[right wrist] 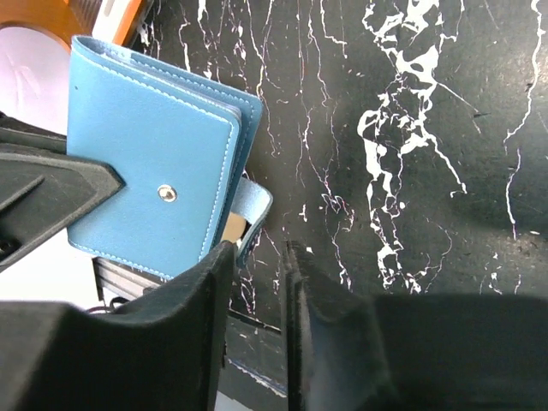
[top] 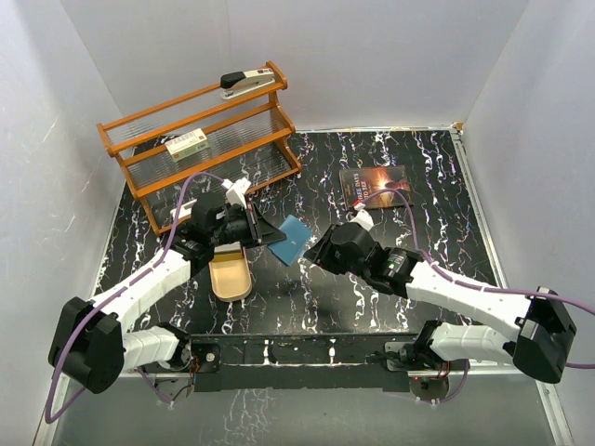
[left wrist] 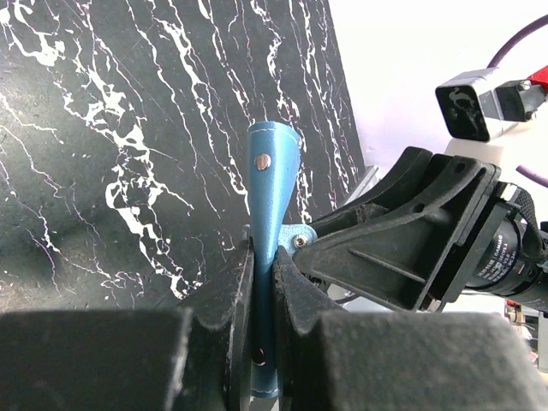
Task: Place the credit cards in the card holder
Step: Open the card holder at the center of the board.
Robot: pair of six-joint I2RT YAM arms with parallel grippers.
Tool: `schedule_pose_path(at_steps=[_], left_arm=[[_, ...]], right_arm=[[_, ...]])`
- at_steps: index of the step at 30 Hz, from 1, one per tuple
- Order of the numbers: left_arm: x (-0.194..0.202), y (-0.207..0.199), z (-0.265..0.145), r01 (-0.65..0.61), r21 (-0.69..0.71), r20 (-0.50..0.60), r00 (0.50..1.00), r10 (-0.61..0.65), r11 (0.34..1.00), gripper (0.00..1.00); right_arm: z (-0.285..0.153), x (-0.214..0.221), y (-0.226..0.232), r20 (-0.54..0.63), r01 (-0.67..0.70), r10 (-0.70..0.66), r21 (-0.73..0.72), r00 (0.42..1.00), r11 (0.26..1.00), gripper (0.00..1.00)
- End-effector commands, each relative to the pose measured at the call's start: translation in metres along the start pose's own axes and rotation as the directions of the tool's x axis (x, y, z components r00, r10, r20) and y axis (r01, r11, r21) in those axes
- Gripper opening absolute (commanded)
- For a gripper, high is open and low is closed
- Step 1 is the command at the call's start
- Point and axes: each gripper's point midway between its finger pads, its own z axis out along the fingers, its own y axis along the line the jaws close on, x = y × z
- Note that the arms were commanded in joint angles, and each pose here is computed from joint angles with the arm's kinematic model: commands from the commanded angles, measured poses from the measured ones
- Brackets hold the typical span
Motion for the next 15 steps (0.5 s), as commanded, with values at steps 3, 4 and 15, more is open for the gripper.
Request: schedule_pose_path(at_steps=[3, 4, 15], left_arm=[[-0.002, -0.014, -0.005, -0.011, 0.059, 0.015, 1.000, 0.010, 0.998, 0.00], [-0.001, -0.013, -0.005, -0.009, 0.058, 0.014, 1.000, 0.008, 0.998, 0.00], [0.022, 0.031, 0.010, 0.050, -0.066, -0.072, 0.996, -0.054, 0.997, 0.41]], right_arm=[[-0.009, -0.024, 0.003, 0.120, -0.014, 0.018, -0.029, 0.993, 0.999, 0.04], [-0.010, -0.025, 0.000, 0.131, -0.008, 0.012, -0.025, 0.991, 1.000, 0.00], [-0.006, -0.009, -0.028, 0.115, 0.149, -0.145, -0.034, 0.983, 0.988, 0.00]])
